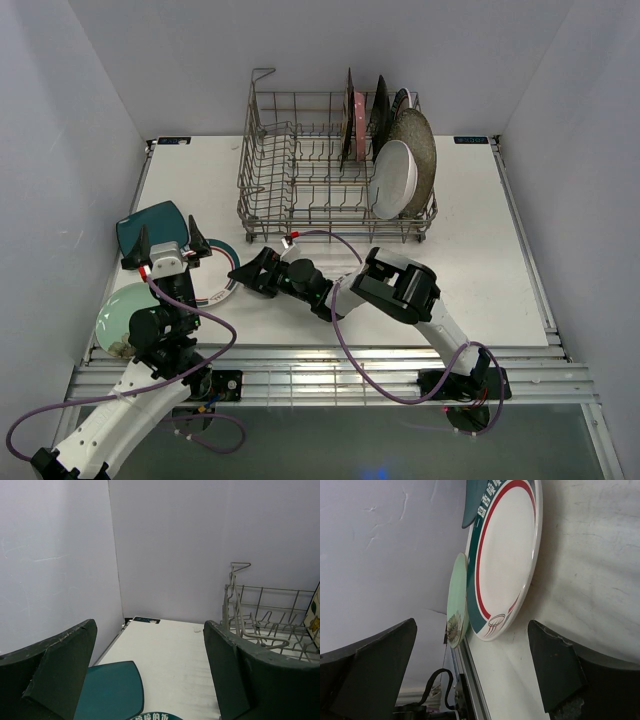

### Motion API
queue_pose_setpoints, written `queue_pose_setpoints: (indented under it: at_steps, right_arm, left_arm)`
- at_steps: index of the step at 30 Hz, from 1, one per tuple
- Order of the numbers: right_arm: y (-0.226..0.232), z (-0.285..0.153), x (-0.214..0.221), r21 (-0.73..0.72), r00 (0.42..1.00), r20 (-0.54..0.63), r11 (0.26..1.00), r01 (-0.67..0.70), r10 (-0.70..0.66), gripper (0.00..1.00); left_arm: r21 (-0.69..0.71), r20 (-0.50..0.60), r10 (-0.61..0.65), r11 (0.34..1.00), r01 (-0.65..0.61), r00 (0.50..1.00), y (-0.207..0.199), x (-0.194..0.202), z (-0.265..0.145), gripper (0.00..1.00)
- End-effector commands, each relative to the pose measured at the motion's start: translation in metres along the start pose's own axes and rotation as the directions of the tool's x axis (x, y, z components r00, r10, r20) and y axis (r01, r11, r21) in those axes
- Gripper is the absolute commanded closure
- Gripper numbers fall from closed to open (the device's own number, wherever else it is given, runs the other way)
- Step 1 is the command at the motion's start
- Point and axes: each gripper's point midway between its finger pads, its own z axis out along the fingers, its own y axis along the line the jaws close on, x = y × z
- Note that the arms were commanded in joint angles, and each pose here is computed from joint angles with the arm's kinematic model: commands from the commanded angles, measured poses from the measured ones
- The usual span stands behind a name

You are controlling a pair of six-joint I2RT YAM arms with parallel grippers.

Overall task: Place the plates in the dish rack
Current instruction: Pick up the plate at the center of the board.

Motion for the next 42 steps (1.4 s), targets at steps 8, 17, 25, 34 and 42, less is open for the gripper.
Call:
queue_pose_setpoints:
  at_steps: [8, 17, 25, 34, 42]
  right_arm:
    - [-0.006, 0.029, 0.017, 0.051, 0.999, -0.052, 0.999, 0.012, -0.009, 0.07]
    - [-0.008, 0.039, 0.021, 0.090, 0.995, -0.086, 0.994, 0.064, -0.056, 0.22]
    - [-0.016, 0.040, 0.024, 0.094, 0.995, -0.097, 0.995, 0.039, -0.029, 0.39]
    - [-0.021, 0.042, 0.024, 0.103, 0.995, -0.096, 0.994, 0.021, -0.011, 0.74]
    - [-0.018, 0.038, 0.023, 0.085, 0.996, -0.089, 0.996, 0.011, -0.004, 0.92]
  left_arm:
    - [-0.029, 0.011, -0.005, 1.000, 0.006, 1.000, 0.007, -0.003, -0.001, 0.02]
    - [-0.037, 0.010, -0.005, 0.999, 0.006, 1.000, 0.009, -0.004, 0.000, 0.02]
    - [-0.059, 0.035, -0.033, 0.998, 0.035, 0.999, 0.018, -0.013, -0.003, 0.02]
    - [-0.055, 0.026, -0.030, 0.998, 0.032, 0.999, 0.015, -0.010, -0.002, 0.02]
    - [-0.055, 0.038, -0.044, 0.997, 0.046, 0.998, 0.017, -0.012, -0.004, 0.02]
